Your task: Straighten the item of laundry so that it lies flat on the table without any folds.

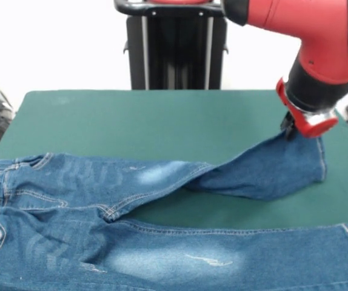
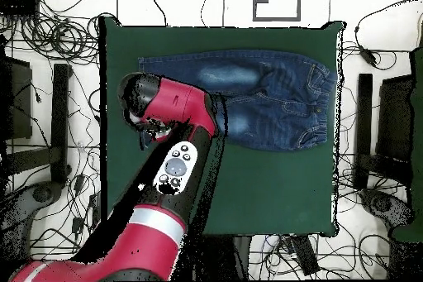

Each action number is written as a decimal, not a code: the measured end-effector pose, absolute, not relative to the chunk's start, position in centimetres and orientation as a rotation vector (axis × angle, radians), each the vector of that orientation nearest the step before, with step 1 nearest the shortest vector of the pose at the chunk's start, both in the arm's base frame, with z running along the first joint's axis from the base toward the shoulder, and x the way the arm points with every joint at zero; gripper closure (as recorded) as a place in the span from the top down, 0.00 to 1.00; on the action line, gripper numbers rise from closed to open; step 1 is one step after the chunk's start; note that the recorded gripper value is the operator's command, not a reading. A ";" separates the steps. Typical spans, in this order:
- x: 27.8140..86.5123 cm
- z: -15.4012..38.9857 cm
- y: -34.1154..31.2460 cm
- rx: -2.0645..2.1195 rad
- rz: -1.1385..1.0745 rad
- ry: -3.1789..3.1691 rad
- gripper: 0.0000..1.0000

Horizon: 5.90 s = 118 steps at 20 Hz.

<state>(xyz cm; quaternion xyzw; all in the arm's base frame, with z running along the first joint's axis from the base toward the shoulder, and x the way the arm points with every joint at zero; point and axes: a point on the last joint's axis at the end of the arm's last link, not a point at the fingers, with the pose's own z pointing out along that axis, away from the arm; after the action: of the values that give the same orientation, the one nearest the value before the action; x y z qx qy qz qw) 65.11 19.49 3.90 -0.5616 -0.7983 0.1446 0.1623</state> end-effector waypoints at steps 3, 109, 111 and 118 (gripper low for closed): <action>65.2 3.7 18.6 -1.586 0.451 -2.257 0.00; 75.9 6.4 13.3 -2.027 0.199 -2.445 1.00; 75.6 6.7 13.4 -2.029 0.175 -2.423 1.00; 74.5 6.3 13.2 -2.063 0.076 -2.383 1.00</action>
<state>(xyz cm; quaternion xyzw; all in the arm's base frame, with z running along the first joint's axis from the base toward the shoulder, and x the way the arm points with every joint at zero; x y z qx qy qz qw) 74.53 13.21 6.33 -0.6543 -0.7558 0.0242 -0.0059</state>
